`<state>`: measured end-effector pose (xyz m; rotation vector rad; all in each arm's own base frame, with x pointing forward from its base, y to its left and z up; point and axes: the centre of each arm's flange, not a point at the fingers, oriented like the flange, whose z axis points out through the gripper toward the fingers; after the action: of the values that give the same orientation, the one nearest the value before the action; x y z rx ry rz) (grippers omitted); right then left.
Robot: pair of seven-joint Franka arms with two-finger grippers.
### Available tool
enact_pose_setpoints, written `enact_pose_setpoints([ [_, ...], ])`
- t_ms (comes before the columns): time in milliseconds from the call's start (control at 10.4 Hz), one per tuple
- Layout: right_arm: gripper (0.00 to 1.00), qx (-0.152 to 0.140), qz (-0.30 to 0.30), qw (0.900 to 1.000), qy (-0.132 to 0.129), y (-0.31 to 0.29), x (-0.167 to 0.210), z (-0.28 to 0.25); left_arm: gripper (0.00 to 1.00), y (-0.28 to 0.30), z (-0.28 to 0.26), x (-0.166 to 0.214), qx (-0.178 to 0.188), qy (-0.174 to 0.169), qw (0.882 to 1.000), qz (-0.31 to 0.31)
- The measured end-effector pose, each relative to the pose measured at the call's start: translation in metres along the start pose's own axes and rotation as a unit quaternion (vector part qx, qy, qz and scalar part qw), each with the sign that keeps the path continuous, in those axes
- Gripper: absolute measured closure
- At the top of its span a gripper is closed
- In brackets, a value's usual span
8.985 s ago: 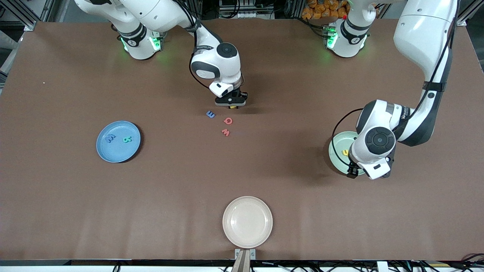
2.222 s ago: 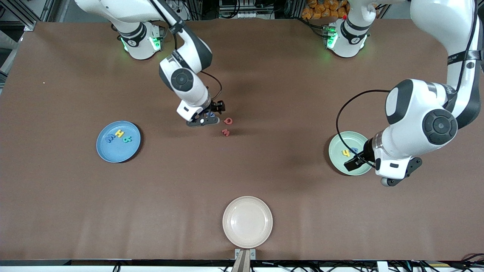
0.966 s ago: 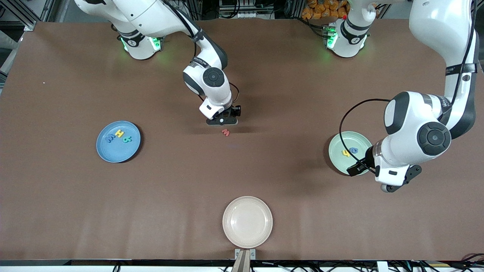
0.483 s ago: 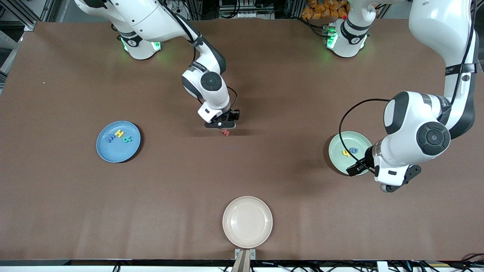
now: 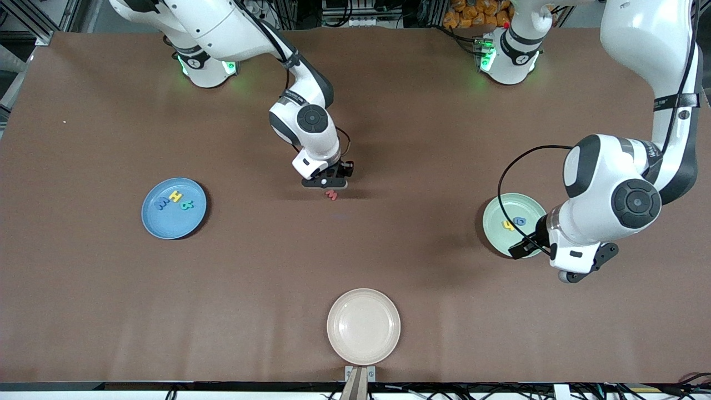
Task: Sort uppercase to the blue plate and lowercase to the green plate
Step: 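Grasp the pink q with the right gripper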
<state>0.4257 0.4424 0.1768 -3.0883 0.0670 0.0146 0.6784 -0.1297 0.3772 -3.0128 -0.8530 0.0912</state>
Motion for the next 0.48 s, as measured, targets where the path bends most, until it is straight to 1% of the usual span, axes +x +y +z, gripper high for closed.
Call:
enact_pose_setpoints([
  [193,0.44,0.001,0.0,1.0,0.001,-0.0019,0.0003,0.0,0.0,0.0007,0.0,-0.0006,0.0,0.0,1.0,0.001],
  [483,0.53,-0.001,-0.003,1.0,0.003,-0.0019,0.001,-0.0007,0.0,0.0014,0.0,-0.0013,0.0,0.0,1.0,0.001],
])
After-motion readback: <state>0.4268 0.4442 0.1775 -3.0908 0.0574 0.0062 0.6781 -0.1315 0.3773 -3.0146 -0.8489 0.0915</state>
